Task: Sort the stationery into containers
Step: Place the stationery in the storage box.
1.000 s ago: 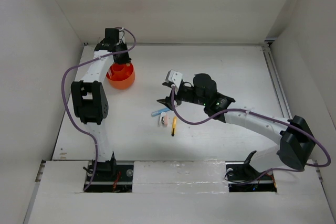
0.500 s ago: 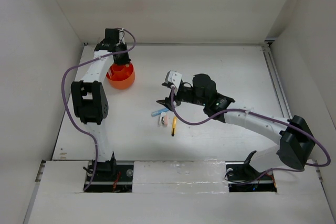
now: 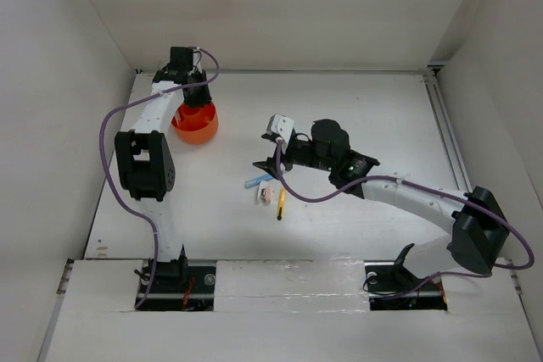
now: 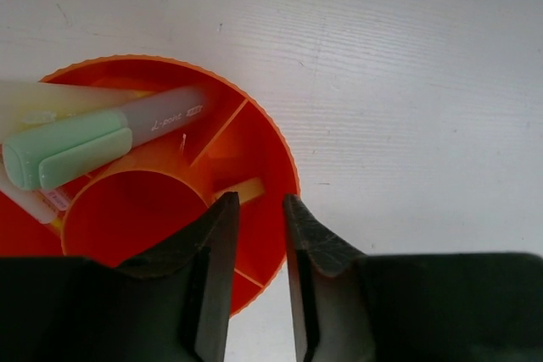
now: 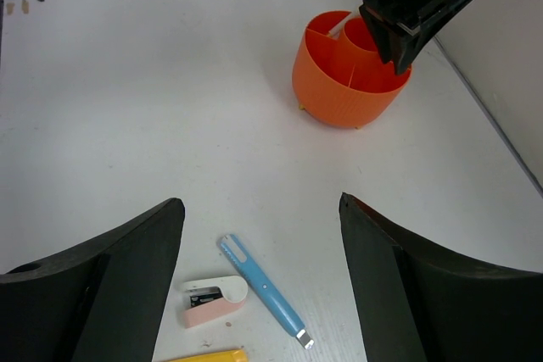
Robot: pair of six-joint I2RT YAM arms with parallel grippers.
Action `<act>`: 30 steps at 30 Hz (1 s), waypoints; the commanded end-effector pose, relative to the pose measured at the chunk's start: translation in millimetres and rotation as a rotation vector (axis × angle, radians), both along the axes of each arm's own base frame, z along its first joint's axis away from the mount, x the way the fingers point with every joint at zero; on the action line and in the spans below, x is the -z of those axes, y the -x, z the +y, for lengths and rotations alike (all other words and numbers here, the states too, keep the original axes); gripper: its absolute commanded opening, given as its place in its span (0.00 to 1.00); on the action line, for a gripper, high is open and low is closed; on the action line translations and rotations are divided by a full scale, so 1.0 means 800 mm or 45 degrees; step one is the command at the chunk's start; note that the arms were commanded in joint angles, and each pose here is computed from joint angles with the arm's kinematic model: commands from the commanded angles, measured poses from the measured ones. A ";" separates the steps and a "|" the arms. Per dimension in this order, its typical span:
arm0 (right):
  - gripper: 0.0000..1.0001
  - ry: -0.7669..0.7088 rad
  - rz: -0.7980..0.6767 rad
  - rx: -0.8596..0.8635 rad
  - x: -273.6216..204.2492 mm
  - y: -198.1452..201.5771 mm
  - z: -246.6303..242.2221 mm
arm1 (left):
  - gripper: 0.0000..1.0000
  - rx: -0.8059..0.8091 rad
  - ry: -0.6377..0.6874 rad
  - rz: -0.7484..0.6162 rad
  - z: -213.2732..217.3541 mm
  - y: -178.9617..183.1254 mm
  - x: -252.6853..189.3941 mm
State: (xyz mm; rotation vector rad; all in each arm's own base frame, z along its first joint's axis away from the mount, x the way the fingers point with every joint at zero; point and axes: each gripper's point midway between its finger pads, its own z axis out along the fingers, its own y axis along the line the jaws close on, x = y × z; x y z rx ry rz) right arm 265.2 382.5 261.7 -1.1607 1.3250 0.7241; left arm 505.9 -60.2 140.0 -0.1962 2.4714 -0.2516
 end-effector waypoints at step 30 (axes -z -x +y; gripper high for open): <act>1.00 0.280 0.569 1.099 0.125 -0.042 -0.056 | 1.00 -0.465 0.116 -0.458 0.042 0.107 -0.223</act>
